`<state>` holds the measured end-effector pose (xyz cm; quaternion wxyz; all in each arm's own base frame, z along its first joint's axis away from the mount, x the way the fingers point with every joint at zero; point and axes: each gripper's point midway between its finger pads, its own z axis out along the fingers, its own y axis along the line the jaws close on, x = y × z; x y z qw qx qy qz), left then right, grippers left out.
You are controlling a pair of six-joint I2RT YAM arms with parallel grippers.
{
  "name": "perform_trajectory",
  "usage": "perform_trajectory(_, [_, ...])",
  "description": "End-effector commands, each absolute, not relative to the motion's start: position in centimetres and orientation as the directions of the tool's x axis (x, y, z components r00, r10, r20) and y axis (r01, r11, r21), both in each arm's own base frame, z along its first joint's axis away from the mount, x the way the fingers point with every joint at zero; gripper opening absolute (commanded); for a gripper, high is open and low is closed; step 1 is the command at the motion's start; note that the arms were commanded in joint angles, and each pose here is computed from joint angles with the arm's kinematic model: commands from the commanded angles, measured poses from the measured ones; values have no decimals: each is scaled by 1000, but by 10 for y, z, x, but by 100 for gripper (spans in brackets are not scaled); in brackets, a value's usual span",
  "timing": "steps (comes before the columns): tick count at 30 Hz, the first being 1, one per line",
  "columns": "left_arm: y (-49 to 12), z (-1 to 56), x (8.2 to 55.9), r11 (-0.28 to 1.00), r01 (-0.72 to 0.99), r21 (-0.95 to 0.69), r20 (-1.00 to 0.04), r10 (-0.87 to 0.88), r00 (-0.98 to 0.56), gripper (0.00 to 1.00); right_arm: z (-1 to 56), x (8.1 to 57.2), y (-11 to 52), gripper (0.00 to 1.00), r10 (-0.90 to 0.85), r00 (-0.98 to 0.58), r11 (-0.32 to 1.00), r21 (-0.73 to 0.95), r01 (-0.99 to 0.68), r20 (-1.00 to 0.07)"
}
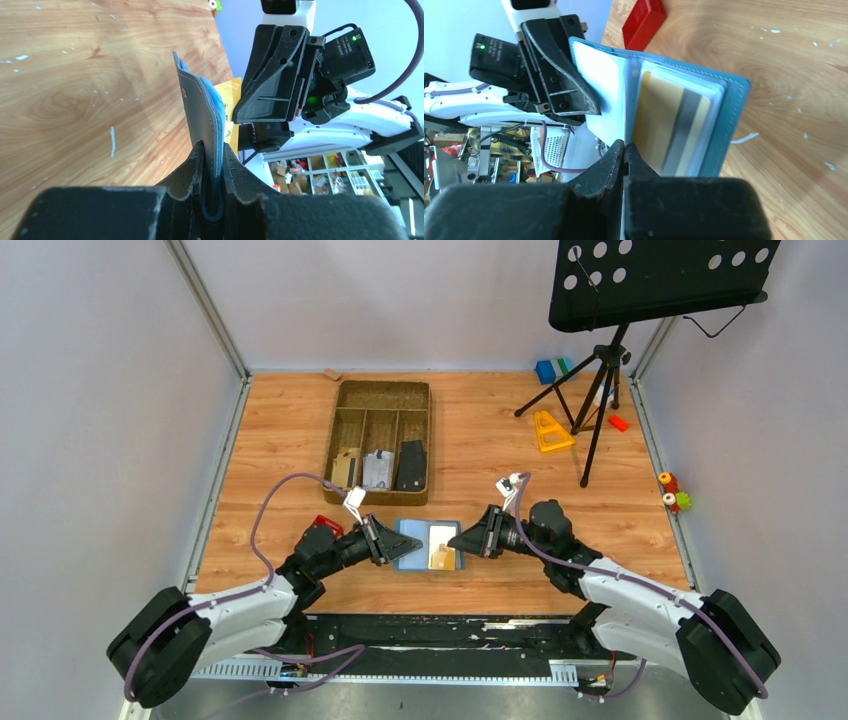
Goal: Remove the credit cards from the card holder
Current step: Remove the credit card from the card holder, then place the credit card in the storage box.
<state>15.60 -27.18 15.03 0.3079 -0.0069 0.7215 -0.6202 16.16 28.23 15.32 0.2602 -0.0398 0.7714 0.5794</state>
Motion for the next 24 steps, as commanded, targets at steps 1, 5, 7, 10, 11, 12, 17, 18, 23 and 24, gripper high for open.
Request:
perform_trajectory(1, [-266, 162, 171, 298, 402, -866, -498, -438, -748, 16, 148, 166, 276, 0, 243, -848, 366, 854, -370, -471])
perform_trajectory(5, [-257, 160, 176, 362, 390, -847, -525, -450, -722, 9, 153, 170, 273, 0, 249, -835, 381, 842, -382, -491])
perform_trajectory(7, [-244, 153, 182, 462, 357, -812, -561, -449, -696, 4, 155, 177, 269, 0, 263, -819, 414, 826, -382, -510])
perform_trajectory(10, [-219, 128, 187, 663, 268, -699, -616, -367, -697, 0, 164, 194, 265, 0, 284, -769, 473, 781, -407, -573])
perform_trajectory(11, [-212, 120, 187, 710, 245, -660, -622, -335, -707, 0, 168, 200, 265, 0, 289, -752, 491, 766, -414, -592])
perform_trajectory(12, [-209, 116, 186, 739, 232, -633, -623, -307, -719, 0, 174, 206, 265, 0, 294, -734, 505, 751, -425, -613])
perform_trajectory(17, [-200, 100, 179, 792, 180, -584, -587, -258, -767, 0, 201, 245, 280, 0, 274, -674, 565, 682, -465, -686])
perform_trajectory(18, [-195, 97, 178, 804, 164, -571, -585, -258, -769, 0, 204, 253, 283, 0, 272, -671, 580, 674, -458, -690])
perform_trajectory(23, [-168, 87, 176, 876, 102, -471, -606, -238, -759, 0, 221, 288, 318, 0, 247, -665, 555, 665, -500, -705])
perform_trajectory(24, [-162, 85, 175, 890, 84, -449, -609, -235, -758, 0, 222, 295, 327, 0, 248, -674, 536, 678, -503, -696])
